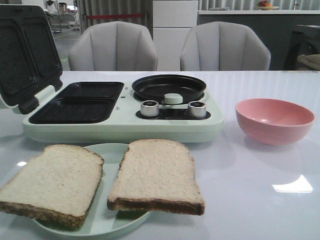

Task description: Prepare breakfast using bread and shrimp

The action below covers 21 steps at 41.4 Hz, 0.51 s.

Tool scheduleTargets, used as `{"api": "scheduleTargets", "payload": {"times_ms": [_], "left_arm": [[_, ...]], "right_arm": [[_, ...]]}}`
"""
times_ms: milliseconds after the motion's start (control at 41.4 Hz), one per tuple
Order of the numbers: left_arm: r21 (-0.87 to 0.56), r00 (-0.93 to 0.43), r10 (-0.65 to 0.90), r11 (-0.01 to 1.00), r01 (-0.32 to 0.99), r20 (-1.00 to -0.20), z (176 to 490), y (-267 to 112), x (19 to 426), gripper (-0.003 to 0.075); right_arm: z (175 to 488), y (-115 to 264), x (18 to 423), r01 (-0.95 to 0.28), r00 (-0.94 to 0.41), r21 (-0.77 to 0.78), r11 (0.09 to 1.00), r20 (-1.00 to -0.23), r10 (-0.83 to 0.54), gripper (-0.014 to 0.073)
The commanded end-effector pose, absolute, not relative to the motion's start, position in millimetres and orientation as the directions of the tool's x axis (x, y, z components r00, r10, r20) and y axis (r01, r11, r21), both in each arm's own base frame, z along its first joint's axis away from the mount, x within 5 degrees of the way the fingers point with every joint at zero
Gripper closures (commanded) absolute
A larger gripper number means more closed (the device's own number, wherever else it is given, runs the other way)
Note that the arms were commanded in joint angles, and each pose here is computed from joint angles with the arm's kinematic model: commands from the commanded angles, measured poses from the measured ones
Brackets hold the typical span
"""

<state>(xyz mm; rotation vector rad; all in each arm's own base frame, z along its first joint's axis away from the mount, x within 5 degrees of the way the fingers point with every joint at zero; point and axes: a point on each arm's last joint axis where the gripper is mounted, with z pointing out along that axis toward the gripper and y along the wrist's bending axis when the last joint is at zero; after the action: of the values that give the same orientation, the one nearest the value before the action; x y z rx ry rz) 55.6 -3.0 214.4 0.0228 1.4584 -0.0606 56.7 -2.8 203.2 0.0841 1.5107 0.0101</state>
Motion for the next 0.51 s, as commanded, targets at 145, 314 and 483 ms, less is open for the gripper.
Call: {"api": "scheduleTargets", "payload": {"times_ms": [145,314,483], "left_arm": [[-0.031,0.183,-0.043,0.997,0.069,-0.982,212.4,-3.7,54.2,0.0617],[-0.031,0.192,-0.044,0.997,0.07,-0.98,213.3,-3.8,54.0,0.0617],[-0.027,0.32,-0.053,0.996,0.084,-0.946,230.0,-4.3,49.9,0.0617]], "right_arm": [[213.8,-3.1,53.8,0.046,0.177,0.05,0.998,-0.983,0.041,0.0559],[215.2,-3.1,53.6,0.046,0.192,0.049,0.998,-0.981,0.039,0.0559],[229.5,-2.9,50.7,0.044,0.223,0.048,0.998,-0.974,0.037,0.0559]]}}
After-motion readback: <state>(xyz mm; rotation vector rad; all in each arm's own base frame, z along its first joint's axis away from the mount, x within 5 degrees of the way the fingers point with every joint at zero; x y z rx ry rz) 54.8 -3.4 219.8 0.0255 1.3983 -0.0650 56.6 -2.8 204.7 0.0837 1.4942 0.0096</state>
